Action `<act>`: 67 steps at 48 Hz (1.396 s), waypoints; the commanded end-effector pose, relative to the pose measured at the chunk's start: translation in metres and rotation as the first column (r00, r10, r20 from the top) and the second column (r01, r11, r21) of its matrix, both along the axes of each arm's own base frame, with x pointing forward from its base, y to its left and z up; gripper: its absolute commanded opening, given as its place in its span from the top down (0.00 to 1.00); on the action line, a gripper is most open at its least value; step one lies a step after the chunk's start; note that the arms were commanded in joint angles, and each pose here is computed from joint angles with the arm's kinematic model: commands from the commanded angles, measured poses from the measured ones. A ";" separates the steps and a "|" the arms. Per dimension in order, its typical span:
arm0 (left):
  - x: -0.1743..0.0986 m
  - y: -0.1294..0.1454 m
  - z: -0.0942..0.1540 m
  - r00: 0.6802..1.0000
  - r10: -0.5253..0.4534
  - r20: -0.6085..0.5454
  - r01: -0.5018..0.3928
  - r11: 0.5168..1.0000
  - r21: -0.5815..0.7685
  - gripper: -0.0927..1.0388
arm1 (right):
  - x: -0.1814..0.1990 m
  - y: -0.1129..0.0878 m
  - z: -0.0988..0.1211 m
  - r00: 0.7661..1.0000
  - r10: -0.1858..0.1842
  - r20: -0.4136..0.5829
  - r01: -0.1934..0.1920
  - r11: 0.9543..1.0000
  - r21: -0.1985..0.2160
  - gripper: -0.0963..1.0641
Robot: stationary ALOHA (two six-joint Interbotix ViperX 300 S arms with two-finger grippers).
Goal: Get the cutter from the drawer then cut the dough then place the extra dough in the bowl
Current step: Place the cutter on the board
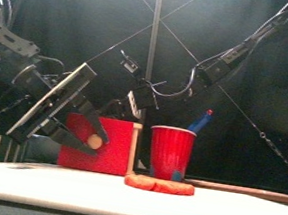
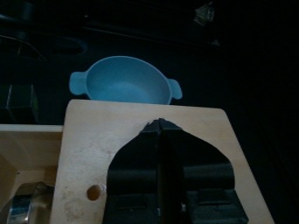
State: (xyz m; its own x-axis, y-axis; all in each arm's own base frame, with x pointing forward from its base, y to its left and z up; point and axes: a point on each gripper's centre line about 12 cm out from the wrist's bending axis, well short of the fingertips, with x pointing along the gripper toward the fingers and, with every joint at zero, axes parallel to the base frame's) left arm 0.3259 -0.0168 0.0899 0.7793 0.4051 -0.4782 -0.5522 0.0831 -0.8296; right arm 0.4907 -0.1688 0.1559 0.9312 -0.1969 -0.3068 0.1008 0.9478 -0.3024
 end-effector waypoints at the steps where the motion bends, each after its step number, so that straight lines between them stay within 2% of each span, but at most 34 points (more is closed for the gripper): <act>1: 0.007 -0.004 0.007 1.000 -0.008 0.028 0.009 1.000 -0.004 0.30 | -0.001 -0.004 0.005 1.000 -0.009 0.004 0.009 1.000 -0.004 0.95; 23: 0.005 -0.003 0.005 1.000 -0.011 0.013 0.011 1.000 -0.009 0.28 | -0.001 -0.004 0.004 1.000 -0.015 -0.010 0.015 1.000 -0.002 0.95; 37: 0.007 -0.003 0.004 1.000 -0.016 0.015 0.016 1.000 0.004 0.19 | -0.001 -0.004 0.004 1.000 -0.013 -0.010 0.013 1.000 -0.003 0.95; 46: 0.009 -0.005 0.008 0.999 -0.043 0.029 0.042 0.999 0.017 0.11 | 0.000 -0.003 0.004 1.000 -0.012 -0.008 0.012 1.000 -0.002 0.95; 58: -0.001 -0.018 0.010 0.995 -0.099 -0.006 0.099 0.994 -0.051 0.11 | 0.000 -0.003 0.004 1.000 -0.012 -0.009 0.012 1.000 -0.004 0.95; 67: -0.017 -0.027 0.023 0.989 -0.151 0.002 0.150 0.985 -0.085 0.11 | 0.000 -0.003 0.005 1.000 -0.014 -0.015 0.014 1.000 -0.004 0.95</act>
